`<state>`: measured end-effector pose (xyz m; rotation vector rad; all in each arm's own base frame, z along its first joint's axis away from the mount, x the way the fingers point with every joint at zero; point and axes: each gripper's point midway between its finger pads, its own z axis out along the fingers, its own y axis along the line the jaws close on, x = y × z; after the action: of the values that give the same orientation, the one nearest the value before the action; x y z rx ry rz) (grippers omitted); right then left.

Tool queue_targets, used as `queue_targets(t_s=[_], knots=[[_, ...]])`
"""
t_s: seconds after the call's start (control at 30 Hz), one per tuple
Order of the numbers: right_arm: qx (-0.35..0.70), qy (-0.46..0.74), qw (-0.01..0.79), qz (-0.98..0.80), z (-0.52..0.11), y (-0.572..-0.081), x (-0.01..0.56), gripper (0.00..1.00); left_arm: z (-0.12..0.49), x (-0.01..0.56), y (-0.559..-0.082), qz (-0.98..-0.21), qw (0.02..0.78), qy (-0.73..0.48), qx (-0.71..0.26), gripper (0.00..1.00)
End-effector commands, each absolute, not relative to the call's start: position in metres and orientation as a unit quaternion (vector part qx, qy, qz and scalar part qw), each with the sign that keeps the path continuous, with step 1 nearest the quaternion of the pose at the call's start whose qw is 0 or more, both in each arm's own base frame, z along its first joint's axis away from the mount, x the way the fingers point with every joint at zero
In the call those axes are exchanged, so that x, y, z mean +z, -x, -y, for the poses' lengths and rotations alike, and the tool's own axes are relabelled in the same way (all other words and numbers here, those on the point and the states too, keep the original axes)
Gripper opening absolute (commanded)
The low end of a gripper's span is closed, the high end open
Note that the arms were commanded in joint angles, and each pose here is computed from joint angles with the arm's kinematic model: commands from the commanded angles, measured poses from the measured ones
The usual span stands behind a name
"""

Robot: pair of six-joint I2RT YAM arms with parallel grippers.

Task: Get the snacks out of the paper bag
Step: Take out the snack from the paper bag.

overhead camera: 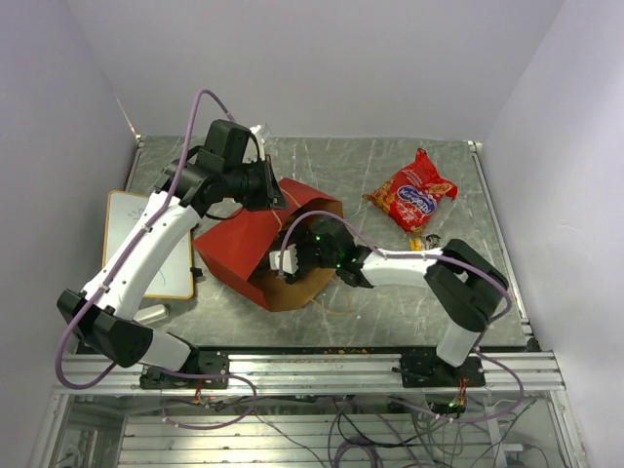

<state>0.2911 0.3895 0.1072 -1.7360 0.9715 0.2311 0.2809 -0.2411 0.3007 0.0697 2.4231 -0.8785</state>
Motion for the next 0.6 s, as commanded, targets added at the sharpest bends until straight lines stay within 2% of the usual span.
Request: queue_targets(t_s=[0.0,0.23,0.57], knots=[[0.054,0.734,0.563,-0.377,-0.402,-0.318,0.110,0.71,0.233,0.320,-0.276,-0.894,0.300,-0.031,-0.332,0.07],[0.027,0.739,0.555,-0.381,-0.412,-0.348,0.092,0.64,0.234,0.322,-0.274,-0.893,0.298,-0.039,-0.335,0.07],[-0.017,0.740,0.546,-0.393,-0.412,-0.379,0.065,0.63,0.233,0.321,-0.272,-0.897,0.292,-0.044,-0.330,0.07]])
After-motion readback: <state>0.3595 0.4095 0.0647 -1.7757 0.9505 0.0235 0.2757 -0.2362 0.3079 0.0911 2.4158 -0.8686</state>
